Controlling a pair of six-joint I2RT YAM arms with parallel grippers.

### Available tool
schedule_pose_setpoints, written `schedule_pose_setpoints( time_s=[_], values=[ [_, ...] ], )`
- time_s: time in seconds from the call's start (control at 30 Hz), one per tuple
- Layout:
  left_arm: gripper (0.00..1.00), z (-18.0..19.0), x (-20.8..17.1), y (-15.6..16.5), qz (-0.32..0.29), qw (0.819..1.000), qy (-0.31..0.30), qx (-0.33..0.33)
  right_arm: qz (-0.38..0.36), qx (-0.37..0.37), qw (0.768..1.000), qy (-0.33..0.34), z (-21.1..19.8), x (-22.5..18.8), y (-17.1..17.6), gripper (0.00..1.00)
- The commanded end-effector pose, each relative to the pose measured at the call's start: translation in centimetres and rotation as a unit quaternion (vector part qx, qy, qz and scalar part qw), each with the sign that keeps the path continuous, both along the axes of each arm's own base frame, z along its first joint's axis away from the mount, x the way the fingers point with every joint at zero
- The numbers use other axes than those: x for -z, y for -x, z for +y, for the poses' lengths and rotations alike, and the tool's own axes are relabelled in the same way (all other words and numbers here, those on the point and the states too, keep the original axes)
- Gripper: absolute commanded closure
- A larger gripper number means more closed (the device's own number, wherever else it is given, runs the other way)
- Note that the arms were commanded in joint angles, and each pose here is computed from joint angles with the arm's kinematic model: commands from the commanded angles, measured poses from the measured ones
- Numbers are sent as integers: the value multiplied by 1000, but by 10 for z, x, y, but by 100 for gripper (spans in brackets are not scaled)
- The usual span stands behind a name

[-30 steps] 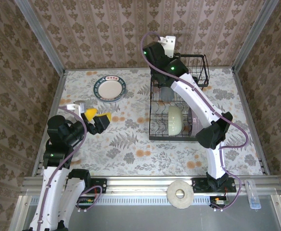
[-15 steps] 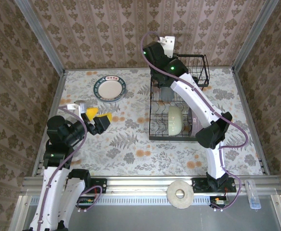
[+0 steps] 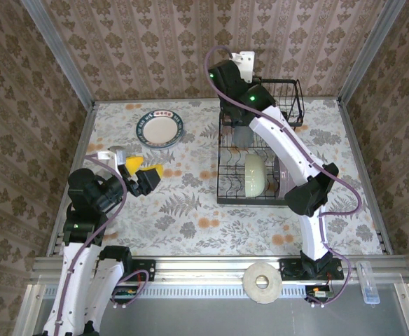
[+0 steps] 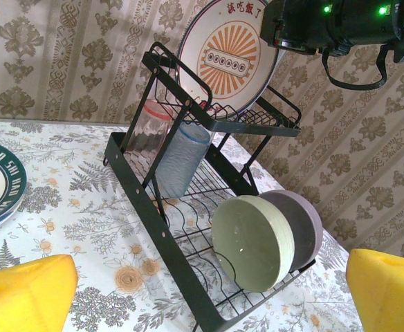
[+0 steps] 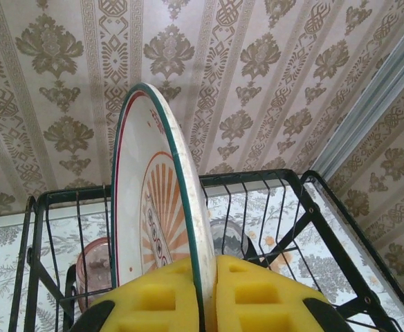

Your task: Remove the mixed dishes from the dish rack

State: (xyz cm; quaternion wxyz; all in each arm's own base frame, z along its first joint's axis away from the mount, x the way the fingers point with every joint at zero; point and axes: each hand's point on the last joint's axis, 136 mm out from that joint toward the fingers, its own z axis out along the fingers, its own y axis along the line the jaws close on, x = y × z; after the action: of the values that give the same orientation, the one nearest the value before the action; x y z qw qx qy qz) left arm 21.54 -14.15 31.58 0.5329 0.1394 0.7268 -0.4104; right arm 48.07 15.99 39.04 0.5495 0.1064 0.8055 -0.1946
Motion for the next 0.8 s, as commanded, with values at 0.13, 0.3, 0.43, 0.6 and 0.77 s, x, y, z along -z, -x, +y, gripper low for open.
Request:
schedule_pose_setpoints(
  time_s=[0.13, 0.3, 0.43, 0.6, 0.77],
  values=[
    [0, -2, -5, 4, -12, 1000, 5, 8, -56, 17, 998, -6, -11, -46, 11, 100],
    [0, -2, -4, 3, -10, 1000, 4, 6, -65, 31, 997, 10, -18, -55, 15, 100],
    [0, -1, -4, 3, -10, 1000, 3, 5, -69, 35, 997, 18, -22, -61, 18, 100],
    [0, -1, -3, 3, -9, 1000, 3, 4, -74, 33, 997, 19, -25, -67, 21, 100],
    [0, -1, -2, 2, -8, 1000, 2, 3, -76, 33, 996, 22, -29, -72, 26, 100]
  ],
)
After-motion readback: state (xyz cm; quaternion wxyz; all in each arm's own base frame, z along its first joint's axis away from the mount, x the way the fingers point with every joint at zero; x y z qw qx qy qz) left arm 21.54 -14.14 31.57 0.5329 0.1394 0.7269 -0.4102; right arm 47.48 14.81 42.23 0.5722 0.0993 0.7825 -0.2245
